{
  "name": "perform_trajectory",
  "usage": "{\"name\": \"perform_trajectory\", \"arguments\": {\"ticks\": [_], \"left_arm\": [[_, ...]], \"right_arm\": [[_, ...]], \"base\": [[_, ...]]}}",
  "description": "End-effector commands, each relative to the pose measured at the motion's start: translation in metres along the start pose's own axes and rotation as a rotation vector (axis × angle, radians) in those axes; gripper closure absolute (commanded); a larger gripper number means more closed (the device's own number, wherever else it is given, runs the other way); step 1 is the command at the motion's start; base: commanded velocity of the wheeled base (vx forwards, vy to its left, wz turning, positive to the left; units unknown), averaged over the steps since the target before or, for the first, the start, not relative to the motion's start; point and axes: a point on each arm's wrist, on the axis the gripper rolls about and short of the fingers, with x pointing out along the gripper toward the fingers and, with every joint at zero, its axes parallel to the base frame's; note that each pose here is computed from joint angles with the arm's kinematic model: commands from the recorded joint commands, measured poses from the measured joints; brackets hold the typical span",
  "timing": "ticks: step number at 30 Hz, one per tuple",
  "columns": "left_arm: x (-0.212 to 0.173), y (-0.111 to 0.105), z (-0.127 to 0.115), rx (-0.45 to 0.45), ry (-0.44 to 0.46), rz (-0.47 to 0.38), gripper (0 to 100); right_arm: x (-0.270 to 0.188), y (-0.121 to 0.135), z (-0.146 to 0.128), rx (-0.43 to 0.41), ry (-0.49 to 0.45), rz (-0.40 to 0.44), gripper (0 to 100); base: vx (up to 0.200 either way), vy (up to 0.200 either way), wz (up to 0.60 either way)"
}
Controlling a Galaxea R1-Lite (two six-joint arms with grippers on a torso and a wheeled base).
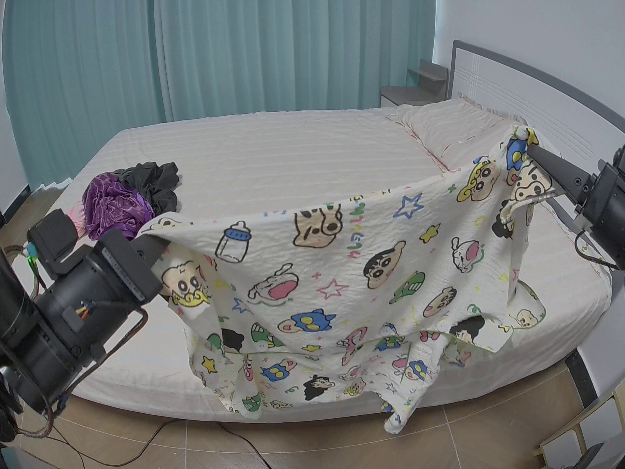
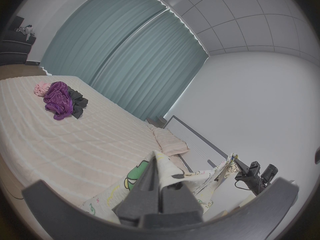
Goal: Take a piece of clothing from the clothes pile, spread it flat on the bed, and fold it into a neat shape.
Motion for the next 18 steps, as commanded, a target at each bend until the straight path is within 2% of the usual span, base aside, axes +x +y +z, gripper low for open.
{"name": "perform_trajectory", "arguments": {"ticks": [1, 8, 12, 18], "left_arm": [[0.022, 0.001, 0.002, 0.01, -0.015, 0.046, 100], [0.037, 0.005, 0.01, 0.019, -0.044, 0.08, 100], [0.057, 0.014, 0.006, 0.035, -0.036, 0.138, 100], [0.078, 0.021, 0.006, 0.039, -0.018, 0.145, 100]], "right_arm": [[0.02, -0.017, -0.005, 0.002, 0.02, -0.051, 100], [0.035, -0.032, -0.002, -0.003, 0.015, -0.081, 100], [0.049, -0.043, 0.002, -0.009, 0.015, -0.088, 100], [0.073, -0.063, 0.001, -0.007, 0.021, -0.123, 100]], "base": [[0.2, 0.0, 0.0], [0.2, 0.0, 0.0], [0.2, 0.0, 0.0], [0.2, 0.0, 0.0]]}}
